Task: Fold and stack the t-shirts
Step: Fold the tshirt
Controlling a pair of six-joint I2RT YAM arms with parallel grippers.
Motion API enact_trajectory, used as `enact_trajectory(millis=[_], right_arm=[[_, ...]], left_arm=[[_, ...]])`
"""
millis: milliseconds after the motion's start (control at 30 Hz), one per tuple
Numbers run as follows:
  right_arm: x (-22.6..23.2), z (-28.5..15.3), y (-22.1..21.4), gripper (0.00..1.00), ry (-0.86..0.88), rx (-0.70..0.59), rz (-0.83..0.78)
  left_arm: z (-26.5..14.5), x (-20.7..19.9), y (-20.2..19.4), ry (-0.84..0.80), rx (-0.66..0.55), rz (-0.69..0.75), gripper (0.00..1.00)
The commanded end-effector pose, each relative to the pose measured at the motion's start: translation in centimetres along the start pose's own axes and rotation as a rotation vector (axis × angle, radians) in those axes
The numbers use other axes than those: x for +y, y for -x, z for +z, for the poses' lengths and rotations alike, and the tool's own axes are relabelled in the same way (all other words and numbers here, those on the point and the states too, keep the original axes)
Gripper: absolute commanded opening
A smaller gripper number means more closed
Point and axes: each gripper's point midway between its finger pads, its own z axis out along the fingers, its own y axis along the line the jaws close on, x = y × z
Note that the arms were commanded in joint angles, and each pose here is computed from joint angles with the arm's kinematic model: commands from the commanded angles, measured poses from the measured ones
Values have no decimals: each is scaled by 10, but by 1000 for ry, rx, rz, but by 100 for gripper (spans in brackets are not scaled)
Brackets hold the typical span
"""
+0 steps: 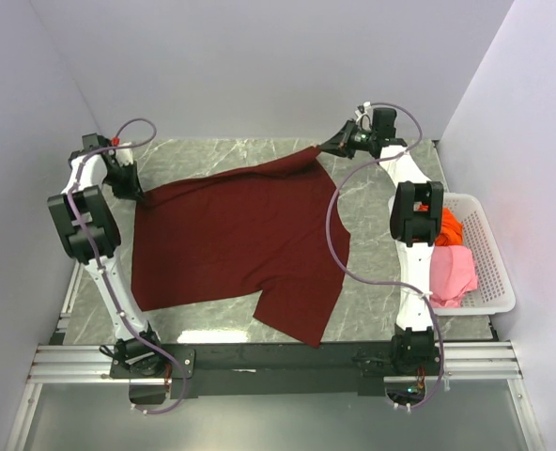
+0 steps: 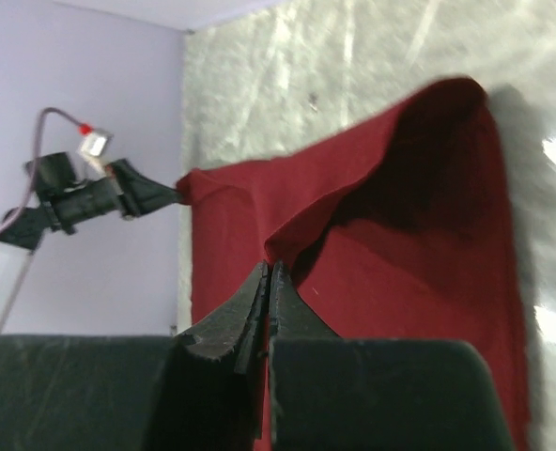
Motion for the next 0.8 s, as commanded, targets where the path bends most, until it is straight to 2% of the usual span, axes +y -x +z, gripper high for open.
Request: enact_trajectory(millis=[0, 67, 200, 300, 333, 433, 600, 767], right_arm=[[29, -34, 3, 0, -12, 16, -90], [17, -38, -10, 0, -62, 59, -74], [4, -41, -22, 0, -107, 93, -80], [-10, -42, -28, 0, -154, 107, -84], [-15, -42, -31, 0, -170, 119, -76], [-27, -41, -36, 0, -204, 143, -70], [-41, -40, -44, 0, -235, 168, -69], [-48, -41, -50, 0, -250, 187, -62]], left_arm=[[-45, -15, 17, -17, -111, 159, 0], [-42, -16, 0, -29, -85, 192, 0], [-41, -6, -6, 26, -79, 224, 1], [-39, 3, -8, 60, -65, 230, 22], [-40, 4, -7, 58, -71, 231, 33], [-41, -1, 6, 32, -105, 236, 45], [-39, -11, 32, -30, -140, 270, 46], [-16, -25, 33, -40, -61, 359, 45]])
